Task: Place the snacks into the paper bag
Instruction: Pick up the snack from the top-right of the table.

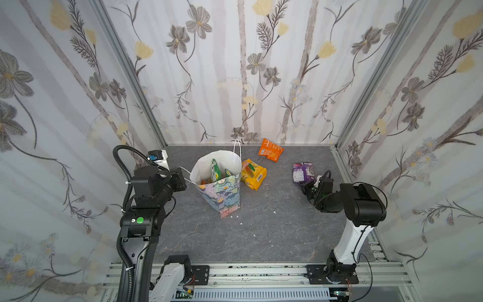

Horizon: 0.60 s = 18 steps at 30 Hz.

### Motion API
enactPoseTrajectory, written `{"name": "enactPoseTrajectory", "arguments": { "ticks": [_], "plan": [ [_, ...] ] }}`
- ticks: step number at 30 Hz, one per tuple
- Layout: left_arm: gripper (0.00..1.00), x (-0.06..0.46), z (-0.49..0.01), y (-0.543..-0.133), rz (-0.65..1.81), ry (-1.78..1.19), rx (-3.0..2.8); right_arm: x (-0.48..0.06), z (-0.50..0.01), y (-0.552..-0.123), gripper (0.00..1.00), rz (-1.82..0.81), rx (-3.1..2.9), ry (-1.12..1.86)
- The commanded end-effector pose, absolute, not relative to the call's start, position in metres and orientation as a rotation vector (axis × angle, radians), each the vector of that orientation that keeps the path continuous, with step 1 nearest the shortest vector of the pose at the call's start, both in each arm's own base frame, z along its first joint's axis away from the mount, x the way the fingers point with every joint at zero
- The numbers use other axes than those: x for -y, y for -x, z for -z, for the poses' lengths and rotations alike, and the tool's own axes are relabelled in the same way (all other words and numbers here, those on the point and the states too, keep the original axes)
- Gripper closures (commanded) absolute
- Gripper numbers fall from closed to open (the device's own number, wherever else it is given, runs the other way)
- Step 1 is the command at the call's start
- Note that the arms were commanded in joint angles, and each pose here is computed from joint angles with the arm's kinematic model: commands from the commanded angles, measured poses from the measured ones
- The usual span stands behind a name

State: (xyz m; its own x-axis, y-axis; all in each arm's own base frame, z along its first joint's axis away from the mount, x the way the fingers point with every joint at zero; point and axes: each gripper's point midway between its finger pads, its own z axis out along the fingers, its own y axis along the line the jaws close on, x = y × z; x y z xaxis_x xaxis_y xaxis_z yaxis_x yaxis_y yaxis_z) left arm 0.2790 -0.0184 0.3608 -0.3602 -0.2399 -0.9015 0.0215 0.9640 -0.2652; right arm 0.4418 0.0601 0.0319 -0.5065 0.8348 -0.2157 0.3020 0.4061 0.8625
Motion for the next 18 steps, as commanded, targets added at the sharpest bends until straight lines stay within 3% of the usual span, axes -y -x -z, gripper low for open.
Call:
{"name": "enactPoseTrajectory", "arguments": {
  "ticks": [1, 18],
  "plan": [
    [1.0, 0.016, -0.374, -0.28, 0.265, 0.155, -1.871, -0.057, -0.04, -0.438, 1.0, -0.995, -2.026, -0.917],
    [1.0, 0.019, -0.374, -0.28, 0.286, 0.148, -1.863, -0.044, -0.129, -0.429, 1.0, -0.769, -2.042, -0.69]
  ]
}}
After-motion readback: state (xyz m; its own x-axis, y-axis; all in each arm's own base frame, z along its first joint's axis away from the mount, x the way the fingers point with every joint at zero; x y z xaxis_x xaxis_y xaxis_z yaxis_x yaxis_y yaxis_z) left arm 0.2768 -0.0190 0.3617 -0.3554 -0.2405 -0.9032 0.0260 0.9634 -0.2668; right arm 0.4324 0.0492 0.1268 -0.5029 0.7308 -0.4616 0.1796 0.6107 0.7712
